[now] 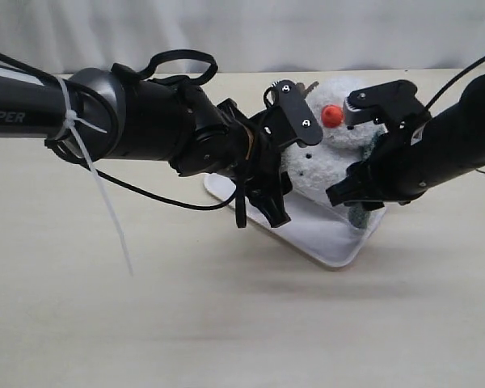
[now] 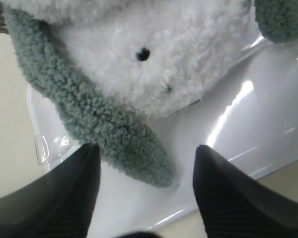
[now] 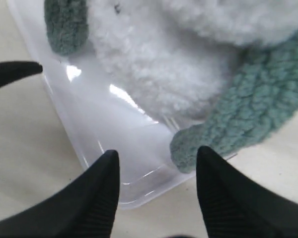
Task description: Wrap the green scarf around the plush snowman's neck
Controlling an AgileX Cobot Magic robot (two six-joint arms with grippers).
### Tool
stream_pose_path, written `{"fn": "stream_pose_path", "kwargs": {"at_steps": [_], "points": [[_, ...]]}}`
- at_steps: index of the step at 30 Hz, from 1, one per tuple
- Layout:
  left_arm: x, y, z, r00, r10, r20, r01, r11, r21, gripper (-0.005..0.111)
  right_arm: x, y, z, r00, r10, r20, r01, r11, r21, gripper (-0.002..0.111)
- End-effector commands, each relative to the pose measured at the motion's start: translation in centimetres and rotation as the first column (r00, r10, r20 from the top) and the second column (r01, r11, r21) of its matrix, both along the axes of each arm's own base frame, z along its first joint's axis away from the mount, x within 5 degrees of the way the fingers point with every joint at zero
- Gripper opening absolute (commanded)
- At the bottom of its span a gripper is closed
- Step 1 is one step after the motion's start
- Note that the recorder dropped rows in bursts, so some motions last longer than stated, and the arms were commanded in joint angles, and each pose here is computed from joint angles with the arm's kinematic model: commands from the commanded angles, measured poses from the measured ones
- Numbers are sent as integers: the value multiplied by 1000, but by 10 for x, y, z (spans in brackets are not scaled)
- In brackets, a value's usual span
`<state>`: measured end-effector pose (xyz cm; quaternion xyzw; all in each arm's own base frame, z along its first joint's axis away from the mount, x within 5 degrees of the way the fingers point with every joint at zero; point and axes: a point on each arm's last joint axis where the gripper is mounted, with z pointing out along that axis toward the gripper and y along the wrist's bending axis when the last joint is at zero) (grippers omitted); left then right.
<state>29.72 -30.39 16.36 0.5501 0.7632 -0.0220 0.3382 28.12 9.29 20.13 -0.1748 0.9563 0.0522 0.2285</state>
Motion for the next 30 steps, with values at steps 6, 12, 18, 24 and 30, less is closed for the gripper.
{"fn": "stream_pose_path", "kwargs": {"at_steps": [6,12,18,24,30], "points": [[1,-2,-11,1000,6,-16,-6,1000,-6,54,11,-27,-4,983,-185,5,185,982,-33,47],[3,-6,-18,1000,1,-11,-2,999,-32,54,19,-22,-28,986,-163,-39,162,986,-35,47],[7,-3,-17,999,29,-14,-30,998,-59,53,24,-21,-39,985,-163,-49,162,986,-35,43],[11,-2,-41,994,80,-78,-85,994,-62,27,20,-19,-37,990,-118,-73,116,993,-33,4],[11,-5,-49,991,94,-93,-102,991,-87,4,17,-16,-37,988,-106,-108,106,994,-8,4]]}}
